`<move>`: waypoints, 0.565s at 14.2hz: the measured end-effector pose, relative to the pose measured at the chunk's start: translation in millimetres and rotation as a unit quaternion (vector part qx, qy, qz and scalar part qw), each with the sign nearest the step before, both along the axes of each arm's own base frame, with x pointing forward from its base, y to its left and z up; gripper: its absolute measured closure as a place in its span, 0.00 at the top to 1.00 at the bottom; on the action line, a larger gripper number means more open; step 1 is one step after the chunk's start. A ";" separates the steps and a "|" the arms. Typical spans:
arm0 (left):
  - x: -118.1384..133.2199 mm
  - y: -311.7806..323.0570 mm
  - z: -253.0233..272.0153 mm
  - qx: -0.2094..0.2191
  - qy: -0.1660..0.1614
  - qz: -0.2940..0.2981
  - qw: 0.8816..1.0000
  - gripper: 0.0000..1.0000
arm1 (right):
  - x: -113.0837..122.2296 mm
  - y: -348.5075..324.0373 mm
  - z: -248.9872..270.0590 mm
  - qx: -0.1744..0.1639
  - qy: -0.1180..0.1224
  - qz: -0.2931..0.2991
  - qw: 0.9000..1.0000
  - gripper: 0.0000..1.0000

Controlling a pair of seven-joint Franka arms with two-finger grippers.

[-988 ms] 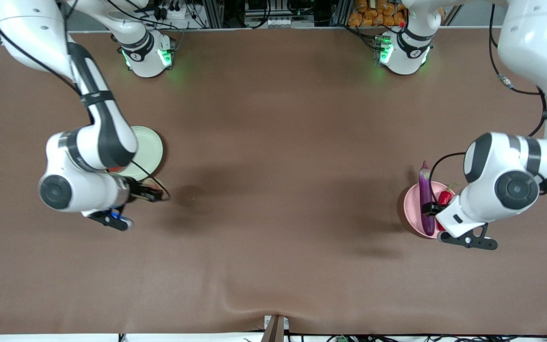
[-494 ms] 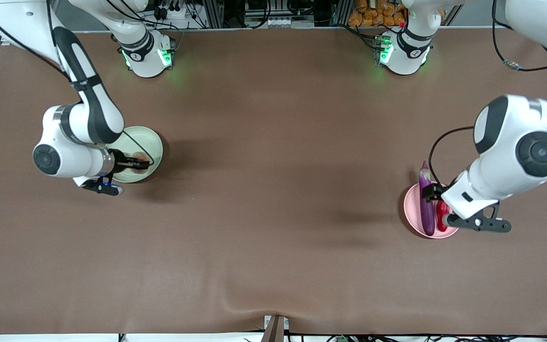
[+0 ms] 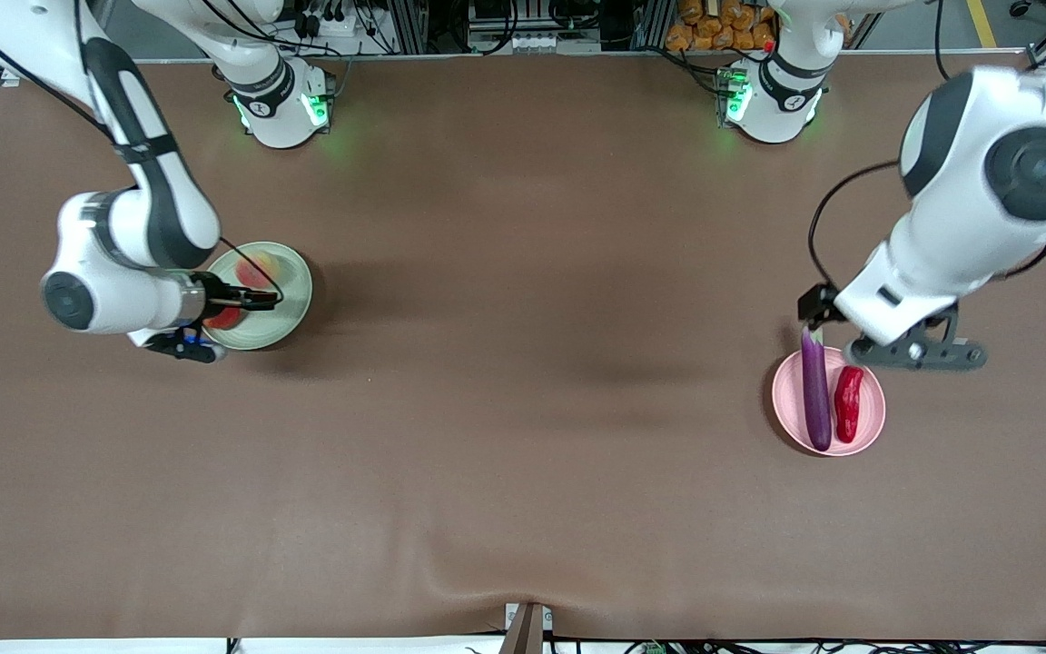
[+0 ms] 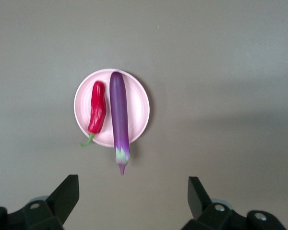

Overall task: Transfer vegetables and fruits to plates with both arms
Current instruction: 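Release the chili on the pink plate while the right gripper places the peach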

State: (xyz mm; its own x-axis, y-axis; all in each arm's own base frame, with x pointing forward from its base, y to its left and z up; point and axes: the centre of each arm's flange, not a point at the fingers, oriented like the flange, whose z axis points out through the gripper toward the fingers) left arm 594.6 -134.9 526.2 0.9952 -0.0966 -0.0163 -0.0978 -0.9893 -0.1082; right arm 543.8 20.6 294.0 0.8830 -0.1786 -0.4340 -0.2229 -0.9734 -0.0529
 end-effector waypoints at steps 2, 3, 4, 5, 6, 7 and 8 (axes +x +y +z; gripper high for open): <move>-20.2 21.4 23.4 -0.003 -0.004 0.000 1.000 1.00 | 29.1 1.7 59.5 0.010 -0.012 0.005 1.000 1.00; -30.1 32.7 34.1 -0.004 0.002 -0.001 1.000 1.00 | 42.0 2.8 90.0 0.016 -0.027 0.006 1.000 1.00; -38.8 41.7 43.5 -0.007 0.009 0.001 1.000 1.00 | 53.2 2.6 118.0 0.019 -0.047 0.008 0.999 1.00; -45.5 47.0 52.5 -0.008 0.012 0.004 1.000 1.00 | 62.0 1.8 144.0 0.020 -0.065 0.011 0.998 1.00; -50.1 49.4 60.2 -0.010 0.012 0.007 1.000 1.00 | 66.7 0.4 168.0 0.021 -0.073 0.016 0.997 1.00; -52.6 49.8 66.6 -0.020 0.009 0.010 1.000 1.00 | 68.8 -2.4 189.1 0.022 -0.073 0.018 0.997 1.00; -53.5 50.3 72.8 -0.032 0.008 0.014 0.999 1.00 | 69.9 -6.0 208.9 0.023 -0.073 0.020 0.997 1.00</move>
